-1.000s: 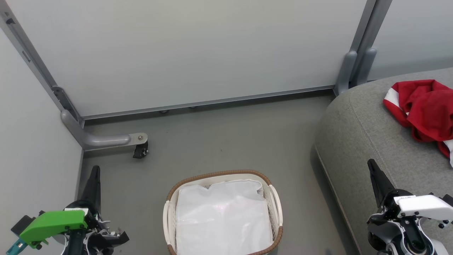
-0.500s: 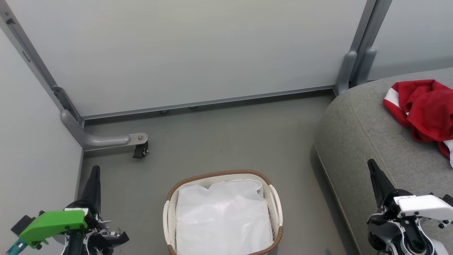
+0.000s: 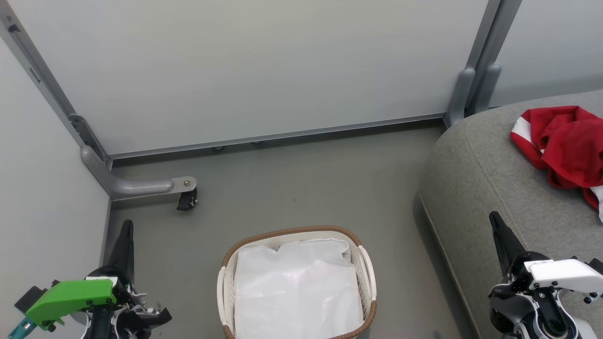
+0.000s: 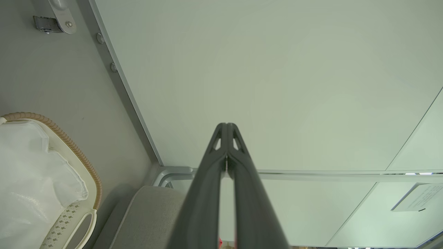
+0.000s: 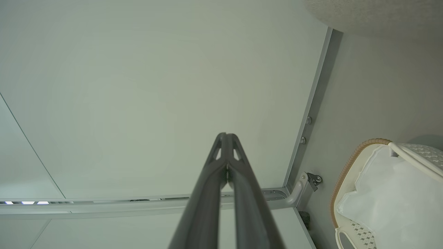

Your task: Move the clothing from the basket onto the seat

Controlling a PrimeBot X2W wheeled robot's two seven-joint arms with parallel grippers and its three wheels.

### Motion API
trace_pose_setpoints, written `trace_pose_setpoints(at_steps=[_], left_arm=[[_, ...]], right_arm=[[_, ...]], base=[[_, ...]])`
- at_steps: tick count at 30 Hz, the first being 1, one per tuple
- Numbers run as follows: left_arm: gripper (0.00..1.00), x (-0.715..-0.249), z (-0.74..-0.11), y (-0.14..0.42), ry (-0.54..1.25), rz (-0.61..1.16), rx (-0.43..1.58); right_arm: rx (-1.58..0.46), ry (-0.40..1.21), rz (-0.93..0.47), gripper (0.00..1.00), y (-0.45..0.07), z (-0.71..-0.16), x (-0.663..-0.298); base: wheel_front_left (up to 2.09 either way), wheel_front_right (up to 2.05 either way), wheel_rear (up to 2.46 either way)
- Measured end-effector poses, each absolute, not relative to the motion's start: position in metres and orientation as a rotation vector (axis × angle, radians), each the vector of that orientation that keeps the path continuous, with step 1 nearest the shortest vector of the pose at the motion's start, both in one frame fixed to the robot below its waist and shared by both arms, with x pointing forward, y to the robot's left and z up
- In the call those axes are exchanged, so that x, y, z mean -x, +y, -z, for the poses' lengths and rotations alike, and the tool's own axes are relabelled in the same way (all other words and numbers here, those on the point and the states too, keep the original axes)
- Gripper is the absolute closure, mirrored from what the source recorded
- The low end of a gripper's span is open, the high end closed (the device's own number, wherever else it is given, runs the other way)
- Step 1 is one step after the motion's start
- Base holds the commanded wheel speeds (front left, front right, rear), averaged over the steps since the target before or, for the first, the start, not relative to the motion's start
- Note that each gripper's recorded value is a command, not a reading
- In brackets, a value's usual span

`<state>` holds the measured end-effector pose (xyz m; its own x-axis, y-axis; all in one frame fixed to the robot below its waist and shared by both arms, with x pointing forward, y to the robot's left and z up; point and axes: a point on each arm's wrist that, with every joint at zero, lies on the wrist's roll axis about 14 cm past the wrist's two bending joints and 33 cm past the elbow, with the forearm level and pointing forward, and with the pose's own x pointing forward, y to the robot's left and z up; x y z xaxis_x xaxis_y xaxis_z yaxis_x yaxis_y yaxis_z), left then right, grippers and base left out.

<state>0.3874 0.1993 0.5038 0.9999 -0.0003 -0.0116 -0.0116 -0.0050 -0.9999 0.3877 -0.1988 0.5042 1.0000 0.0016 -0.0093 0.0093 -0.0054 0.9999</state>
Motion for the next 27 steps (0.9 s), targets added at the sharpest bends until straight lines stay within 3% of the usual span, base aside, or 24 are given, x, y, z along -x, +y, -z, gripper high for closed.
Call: trace_pose_setpoints(at_steps=[27], left_arm=[[1.00, -0.3874, -0.5038, 0.1993, 0.009, -0.009, 1.576]], right_arm=[[-1.576, 0.009, 0.006, 1.00, -0.1988, -0.5042, -0.3877]], base=[[0.00, 0.00, 0.00]])
